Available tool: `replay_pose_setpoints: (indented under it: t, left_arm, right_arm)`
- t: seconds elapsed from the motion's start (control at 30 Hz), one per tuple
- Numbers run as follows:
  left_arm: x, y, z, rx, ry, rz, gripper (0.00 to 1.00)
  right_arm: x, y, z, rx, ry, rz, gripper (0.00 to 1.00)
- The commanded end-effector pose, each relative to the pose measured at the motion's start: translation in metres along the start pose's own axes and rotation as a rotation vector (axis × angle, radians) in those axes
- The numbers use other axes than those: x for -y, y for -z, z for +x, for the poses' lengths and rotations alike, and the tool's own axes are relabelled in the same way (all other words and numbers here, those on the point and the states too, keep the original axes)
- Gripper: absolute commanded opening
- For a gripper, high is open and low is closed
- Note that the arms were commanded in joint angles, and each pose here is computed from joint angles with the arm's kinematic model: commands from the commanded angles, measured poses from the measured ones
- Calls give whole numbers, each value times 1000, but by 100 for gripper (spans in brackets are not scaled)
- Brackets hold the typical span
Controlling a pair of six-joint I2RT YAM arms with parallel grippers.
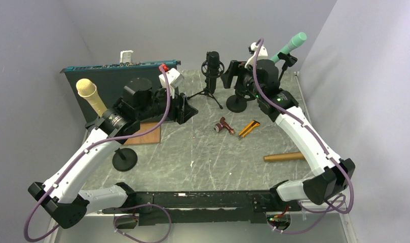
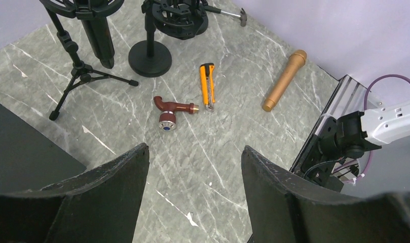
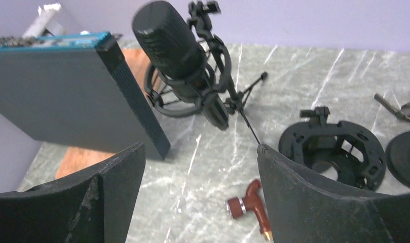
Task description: Remove the microphone from the stand
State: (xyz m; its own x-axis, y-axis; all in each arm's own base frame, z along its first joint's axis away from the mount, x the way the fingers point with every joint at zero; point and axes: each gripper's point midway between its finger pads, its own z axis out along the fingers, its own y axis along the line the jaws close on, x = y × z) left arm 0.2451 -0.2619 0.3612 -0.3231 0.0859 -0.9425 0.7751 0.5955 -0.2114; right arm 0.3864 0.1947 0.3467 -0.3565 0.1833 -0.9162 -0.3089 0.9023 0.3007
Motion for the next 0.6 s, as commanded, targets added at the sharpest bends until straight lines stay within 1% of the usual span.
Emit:
replay_pose_setpoints:
  t: [0.0, 0.13, 0.2, 0.27, 0.47, 0.57]
  left_arm:
    - [2, 3, -12, 48, -19, -5, 70]
    - [-4, 5, -13, 74, -28, -36, 71]
    - [-6, 3, -11, 59, -25, -42, 70]
    - [-4, 2, -10, 45, -23, -29, 70]
    - [-3, 8, -15, 75, -27, -37, 70]
    - [-3, 9, -16, 92, -29, -38, 70]
  right_arm:
    - [-20, 1, -50, 237, -47, 32, 84]
    - [-31, -5, -55, 270, -29, 89, 86]
    - [-39, -11, -58, 281, 8, 98, 86]
    - [-42, -21, -56, 274, 30, 118, 86]
    - [-42, -43, -55, 256, 91, 200, 86]
    - [-40, -49, -58, 254, 118, 233, 85]
